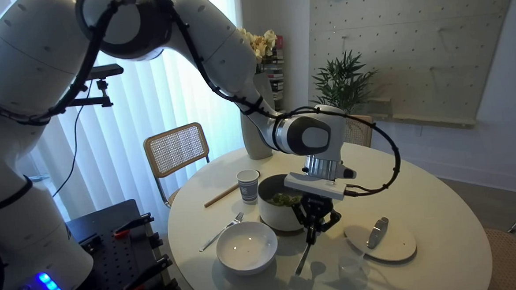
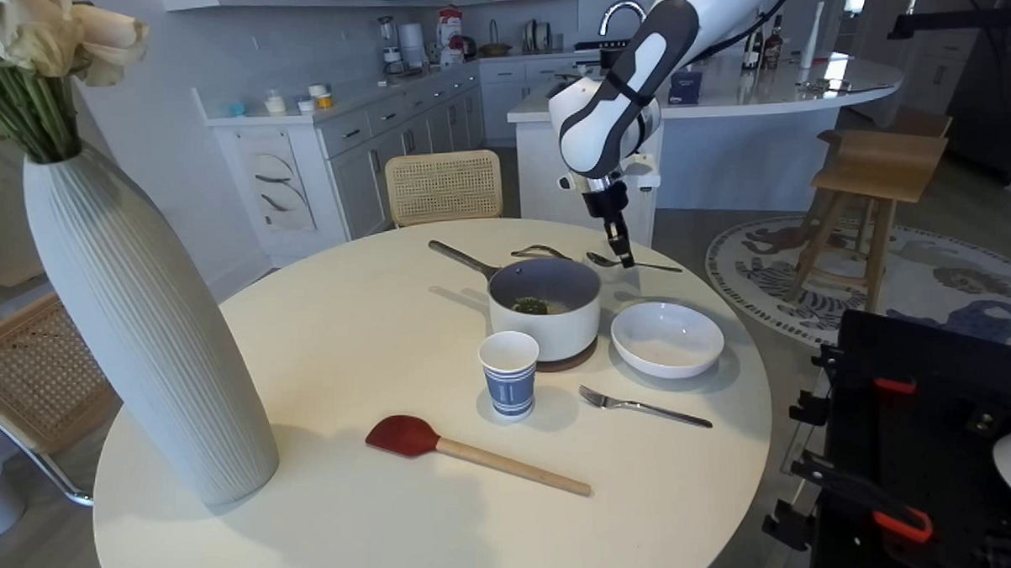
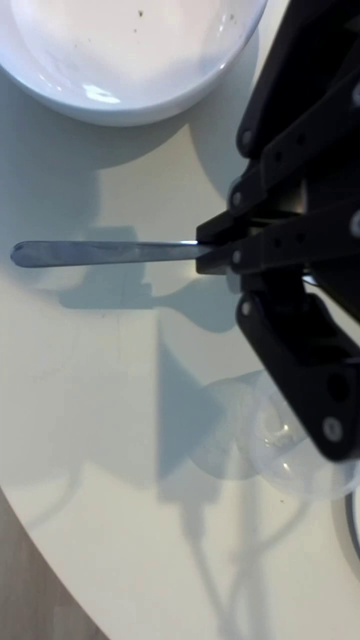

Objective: Swap the places of the cup and the cutlery

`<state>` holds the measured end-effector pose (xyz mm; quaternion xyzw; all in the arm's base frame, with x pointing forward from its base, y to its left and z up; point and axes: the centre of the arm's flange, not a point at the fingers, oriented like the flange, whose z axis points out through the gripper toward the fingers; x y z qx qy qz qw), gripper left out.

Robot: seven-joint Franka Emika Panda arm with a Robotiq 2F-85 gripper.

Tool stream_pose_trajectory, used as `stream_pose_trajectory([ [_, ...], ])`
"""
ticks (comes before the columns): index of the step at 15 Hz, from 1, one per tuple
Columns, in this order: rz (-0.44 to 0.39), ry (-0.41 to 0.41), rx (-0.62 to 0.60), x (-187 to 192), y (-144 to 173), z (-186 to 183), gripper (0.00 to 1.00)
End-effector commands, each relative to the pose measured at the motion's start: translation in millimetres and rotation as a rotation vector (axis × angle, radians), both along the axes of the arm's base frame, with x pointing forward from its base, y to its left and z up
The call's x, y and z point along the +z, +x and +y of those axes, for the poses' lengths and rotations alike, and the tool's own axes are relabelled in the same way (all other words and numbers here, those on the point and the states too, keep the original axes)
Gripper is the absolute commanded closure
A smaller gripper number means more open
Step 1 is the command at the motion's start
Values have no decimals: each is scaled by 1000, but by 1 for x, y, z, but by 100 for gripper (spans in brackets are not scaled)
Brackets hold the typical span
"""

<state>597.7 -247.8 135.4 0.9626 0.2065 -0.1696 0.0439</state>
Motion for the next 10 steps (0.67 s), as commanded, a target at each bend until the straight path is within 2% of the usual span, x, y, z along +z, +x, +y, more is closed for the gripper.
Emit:
stream_pose_trajectory([
  [1,53,-32,-73,29,-21,15,98],
  [7,118,-62,-174,51,-41,29,98],
  [10,129,-68,-197,58,-48,48,98],
])
